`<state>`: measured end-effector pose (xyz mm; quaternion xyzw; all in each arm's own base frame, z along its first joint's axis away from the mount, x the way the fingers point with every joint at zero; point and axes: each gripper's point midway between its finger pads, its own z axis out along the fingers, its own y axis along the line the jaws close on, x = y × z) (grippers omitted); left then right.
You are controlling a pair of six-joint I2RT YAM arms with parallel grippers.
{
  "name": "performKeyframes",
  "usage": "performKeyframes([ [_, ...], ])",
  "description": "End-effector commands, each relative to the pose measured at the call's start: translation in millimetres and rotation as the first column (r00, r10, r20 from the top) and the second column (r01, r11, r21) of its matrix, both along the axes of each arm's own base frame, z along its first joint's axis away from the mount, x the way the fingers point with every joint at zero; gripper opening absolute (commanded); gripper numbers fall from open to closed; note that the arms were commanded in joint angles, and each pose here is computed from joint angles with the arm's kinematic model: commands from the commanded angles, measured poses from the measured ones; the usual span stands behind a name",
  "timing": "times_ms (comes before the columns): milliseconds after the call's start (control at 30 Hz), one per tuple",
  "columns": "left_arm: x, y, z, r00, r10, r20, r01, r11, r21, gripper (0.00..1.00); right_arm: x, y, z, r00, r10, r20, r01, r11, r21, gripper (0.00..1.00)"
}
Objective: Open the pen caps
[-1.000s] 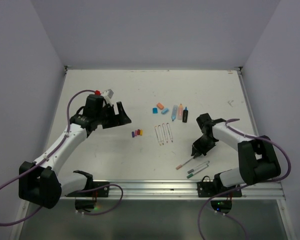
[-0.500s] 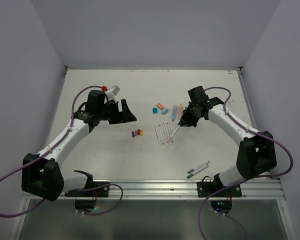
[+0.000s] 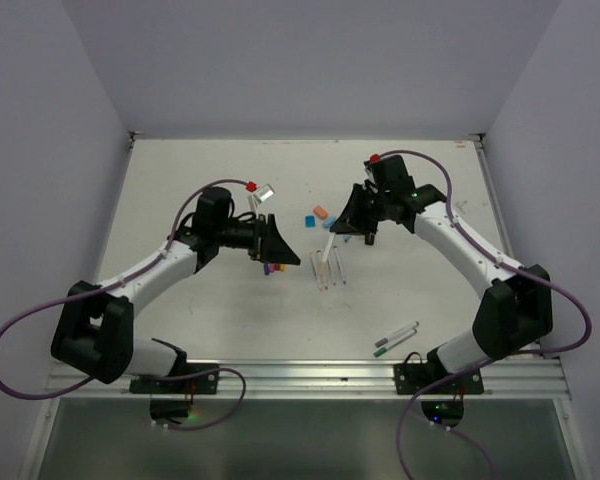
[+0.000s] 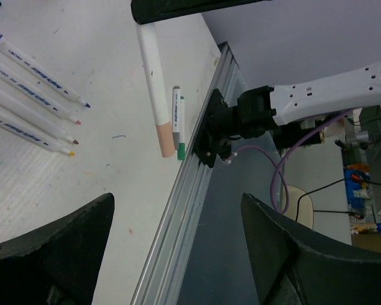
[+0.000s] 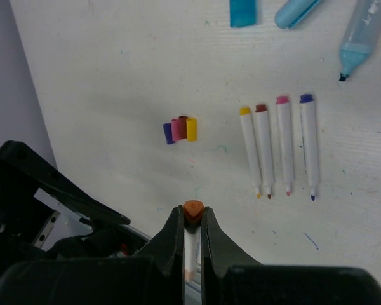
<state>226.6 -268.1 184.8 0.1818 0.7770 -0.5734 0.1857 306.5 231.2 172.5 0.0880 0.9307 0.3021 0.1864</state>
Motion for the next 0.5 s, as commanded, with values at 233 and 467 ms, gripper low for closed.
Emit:
performKeyframes([
  [233, -6.7, -26.6, 13.9, 0.996, -0.08, 0.038, 0.082, 0.995, -0.057, 0.74, 6.2, 27.4, 61.8, 0.994, 0.016, 0.108, -0.039, 0.976, 0.212, 0.0],
  [467, -7.2, -38.1, 15.7, 0.994, -0.097, 0.044, 0.1, 0.992, -0.074, 0.69, 6.9, 33.7, 73.5, 0.993, 0.012, 0.122, -0.044, 0.965, 0.259, 0.0],
])
